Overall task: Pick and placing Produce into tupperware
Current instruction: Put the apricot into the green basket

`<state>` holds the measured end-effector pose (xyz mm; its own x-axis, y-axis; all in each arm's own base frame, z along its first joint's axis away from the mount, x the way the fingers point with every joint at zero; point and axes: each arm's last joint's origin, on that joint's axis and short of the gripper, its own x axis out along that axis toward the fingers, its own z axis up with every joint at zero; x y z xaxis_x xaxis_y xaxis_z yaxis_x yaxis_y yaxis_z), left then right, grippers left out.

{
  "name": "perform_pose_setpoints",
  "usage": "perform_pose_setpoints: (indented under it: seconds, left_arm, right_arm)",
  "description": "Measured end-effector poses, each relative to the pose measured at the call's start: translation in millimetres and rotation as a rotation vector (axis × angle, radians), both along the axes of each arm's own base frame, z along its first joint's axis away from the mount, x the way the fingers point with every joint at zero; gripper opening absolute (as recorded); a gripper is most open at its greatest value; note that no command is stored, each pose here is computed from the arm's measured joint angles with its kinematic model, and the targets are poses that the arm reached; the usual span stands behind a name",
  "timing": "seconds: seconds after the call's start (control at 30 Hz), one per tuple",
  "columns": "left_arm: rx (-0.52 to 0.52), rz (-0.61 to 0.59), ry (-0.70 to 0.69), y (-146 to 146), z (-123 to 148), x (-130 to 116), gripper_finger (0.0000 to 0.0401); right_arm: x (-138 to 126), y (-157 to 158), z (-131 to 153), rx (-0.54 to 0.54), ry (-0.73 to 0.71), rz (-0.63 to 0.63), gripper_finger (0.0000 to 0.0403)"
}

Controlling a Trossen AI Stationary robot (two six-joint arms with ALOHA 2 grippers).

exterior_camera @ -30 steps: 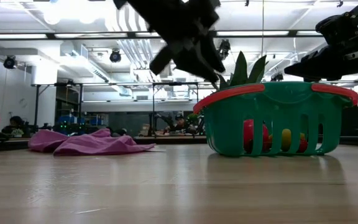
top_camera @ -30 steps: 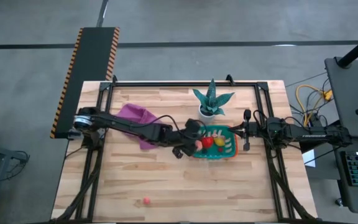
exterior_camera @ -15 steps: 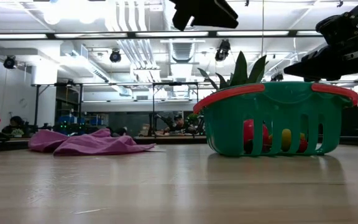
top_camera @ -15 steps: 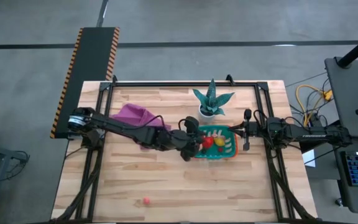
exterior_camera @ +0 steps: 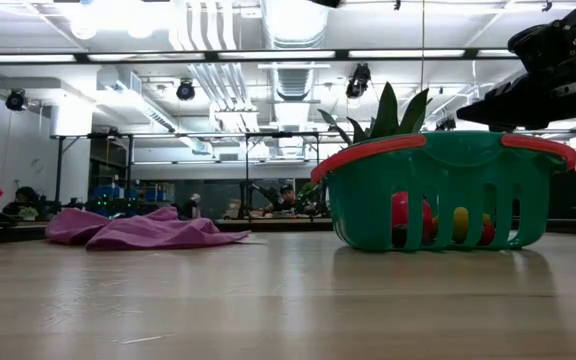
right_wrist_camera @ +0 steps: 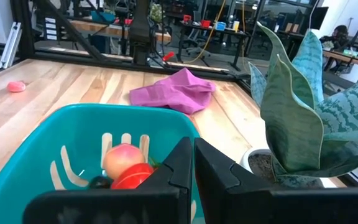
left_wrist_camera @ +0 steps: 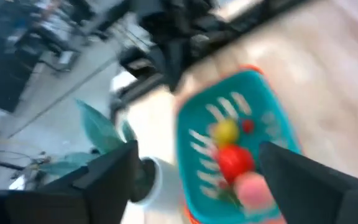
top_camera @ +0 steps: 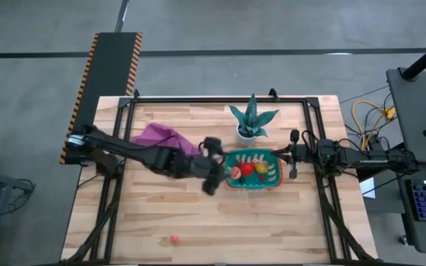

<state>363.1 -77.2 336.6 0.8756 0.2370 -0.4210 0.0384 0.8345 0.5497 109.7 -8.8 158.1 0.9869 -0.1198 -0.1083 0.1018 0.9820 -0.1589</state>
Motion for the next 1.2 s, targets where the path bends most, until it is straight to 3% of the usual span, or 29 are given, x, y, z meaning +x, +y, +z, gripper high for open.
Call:
perform_pose_setpoints:
  seconds: [0.17, 0.4, 0.53, 0.73, 1.2]
  left_arm:
    - [-0.108, -0.077, 0.101, -29.0, 11.2, -38.6, 0.0341]
    - [-0.479, -0.042, 0.109, -71.1, 27.0, -86.7, 0.0343]
    - [-0.605, 0.030, 0.215, -93.0, 16.9, -107.6, 0.0343]
    - [-0.626, 0.179, 0.413, -122.5, -22.9, -119.9, 0.0343]
    - [-0.592, 0.245, 0.739, -158.7, -103.7, -95.8, 0.0343]
  right_arm:
    - [0.1, 0.0, -0.1, 0.004, 0.001, 0.000, 0.0009]
    - [0.1, 0.0, 0.0, 0.023, -0.003, -0.002, 0.0009]
    - [0.1, 0.0, 0.0, 0.024, -0.003, -0.002, 0.0009]
    - [0.1, 0.0, 0.1, 0.024, -0.003, -0.002, 0.0009]
    - [0.1, 0.0, 0.1, 0.024, -0.004, -0.002, 0.0009]
